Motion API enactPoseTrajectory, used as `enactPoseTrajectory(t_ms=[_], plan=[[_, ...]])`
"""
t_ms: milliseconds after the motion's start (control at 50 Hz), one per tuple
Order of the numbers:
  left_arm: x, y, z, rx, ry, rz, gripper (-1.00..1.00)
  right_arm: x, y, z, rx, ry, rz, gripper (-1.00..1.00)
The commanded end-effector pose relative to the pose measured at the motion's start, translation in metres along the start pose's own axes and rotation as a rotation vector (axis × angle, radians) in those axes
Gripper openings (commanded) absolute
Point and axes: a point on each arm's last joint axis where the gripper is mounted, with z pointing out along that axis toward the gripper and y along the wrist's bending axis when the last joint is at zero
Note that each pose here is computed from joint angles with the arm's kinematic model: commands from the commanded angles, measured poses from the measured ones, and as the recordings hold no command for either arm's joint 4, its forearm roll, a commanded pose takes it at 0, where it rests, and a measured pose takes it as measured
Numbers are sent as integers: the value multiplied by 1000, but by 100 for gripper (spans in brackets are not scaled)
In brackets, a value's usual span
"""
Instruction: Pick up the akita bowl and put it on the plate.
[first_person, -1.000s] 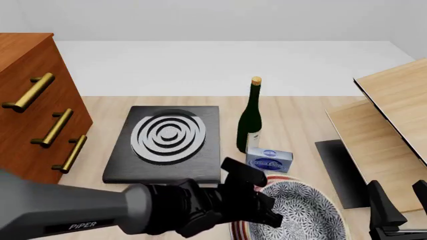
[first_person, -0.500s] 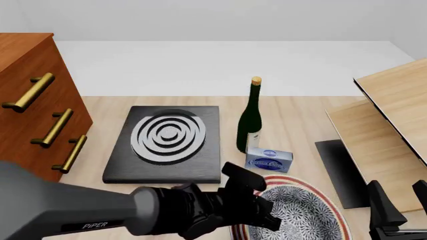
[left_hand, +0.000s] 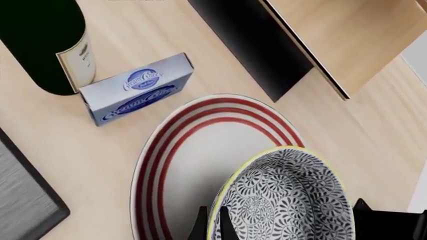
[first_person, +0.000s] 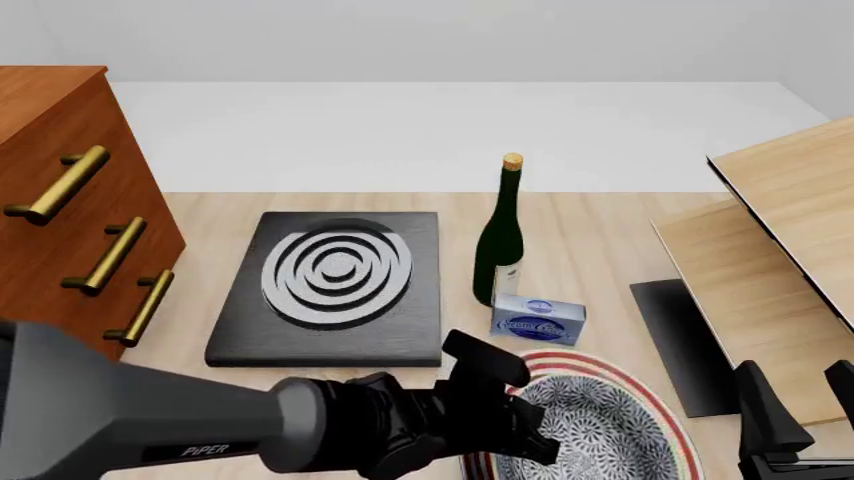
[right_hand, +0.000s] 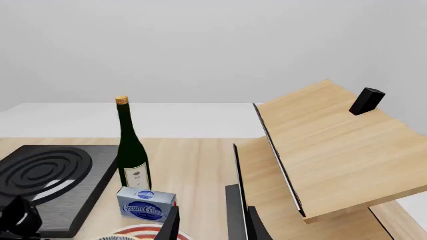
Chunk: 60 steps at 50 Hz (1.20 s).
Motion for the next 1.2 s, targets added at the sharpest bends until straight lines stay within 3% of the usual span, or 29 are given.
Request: enactPoseTrajectory(t_ms=[20, 140, 160, 400, 760, 920, 1120, 1160, 1200], plan=[[-2, 2, 2, 0, -18, -14, -100, 0, 0, 0, 0, 0, 0, 100], [-6, 0, -2, 5, -30, 7, -100, 0, 0, 0, 0, -1, -1, 100], [-7, 1, -2, 5, -33, 9, 100, 0, 0, 0, 0, 1, 0, 100], [-6, -4, -8, 21, -43, 20, 100, 0, 0, 0, 0, 0, 0, 100], [-52, 3, -46, -12, -123, 70, 100, 0, 0, 0, 0, 0, 0, 100], [-69, 6, -71, -26, -173, 126, 100, 0, 0, 0, 0, -1, 0, 100], [-77, 10, -93, -37, -211, 148, 100, 0, 0, 0, 0, -1, 0, 100], [-79, 11, -102, -35, -247, 155, 100, 0, 0, 0, 0, 0, 0, 100], [-78, 14, -99, -47, -232, 171, 100, 0, 0, 0, 0, 0, 0, 100]])
